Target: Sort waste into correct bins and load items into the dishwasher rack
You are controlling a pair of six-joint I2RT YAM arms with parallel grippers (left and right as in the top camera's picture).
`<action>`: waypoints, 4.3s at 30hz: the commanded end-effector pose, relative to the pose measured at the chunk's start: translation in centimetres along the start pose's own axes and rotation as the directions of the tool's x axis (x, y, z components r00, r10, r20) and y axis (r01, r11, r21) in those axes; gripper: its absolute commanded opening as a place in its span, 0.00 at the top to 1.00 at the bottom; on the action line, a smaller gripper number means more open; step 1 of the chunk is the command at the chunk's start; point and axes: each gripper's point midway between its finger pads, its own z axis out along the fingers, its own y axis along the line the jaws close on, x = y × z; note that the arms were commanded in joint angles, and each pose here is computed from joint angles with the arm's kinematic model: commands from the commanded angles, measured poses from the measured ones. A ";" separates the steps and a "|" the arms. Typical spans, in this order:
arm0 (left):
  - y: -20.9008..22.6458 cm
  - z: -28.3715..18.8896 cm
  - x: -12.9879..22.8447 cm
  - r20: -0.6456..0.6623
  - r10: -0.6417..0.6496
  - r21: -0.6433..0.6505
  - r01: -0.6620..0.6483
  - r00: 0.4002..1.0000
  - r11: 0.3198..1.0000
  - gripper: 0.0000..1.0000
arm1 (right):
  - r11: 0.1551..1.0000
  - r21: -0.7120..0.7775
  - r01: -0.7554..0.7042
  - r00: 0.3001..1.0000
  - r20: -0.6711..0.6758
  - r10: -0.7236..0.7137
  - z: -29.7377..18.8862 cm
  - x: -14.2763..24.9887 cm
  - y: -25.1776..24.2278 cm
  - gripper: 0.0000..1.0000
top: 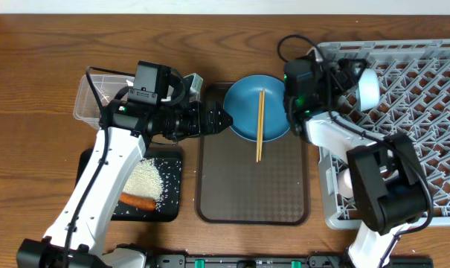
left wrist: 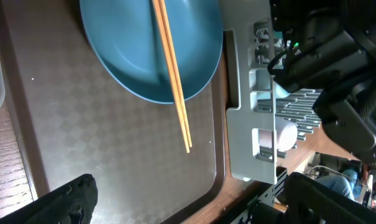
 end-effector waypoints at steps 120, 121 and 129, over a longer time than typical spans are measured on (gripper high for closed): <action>-0.1 -0.4 -0.2 0.016 0.016 -0.005 -0.016 1.000 1.000 0.02 | 0.004 -0.774 -0.633 0.732 -0.598 0.327 -20.1 -0.6 15.0 0.82; -0.1 -0.4 -0.2 0.016 0.016 -0.005 -0.016 1.000 1.000 0.02 | 0.004 -0.774 -0.633 0.732 -0.598 0.327 -20.1 -0.6 15.0 0.82; -0.1 -0.4 -0.2 0.016 0.017 -0.005 -0.017 1.000 1.000 0.02 | 0.010 -0.773 -0.635 0.734 -0.599 0.318 -20.1 -0.2 15.2 0.82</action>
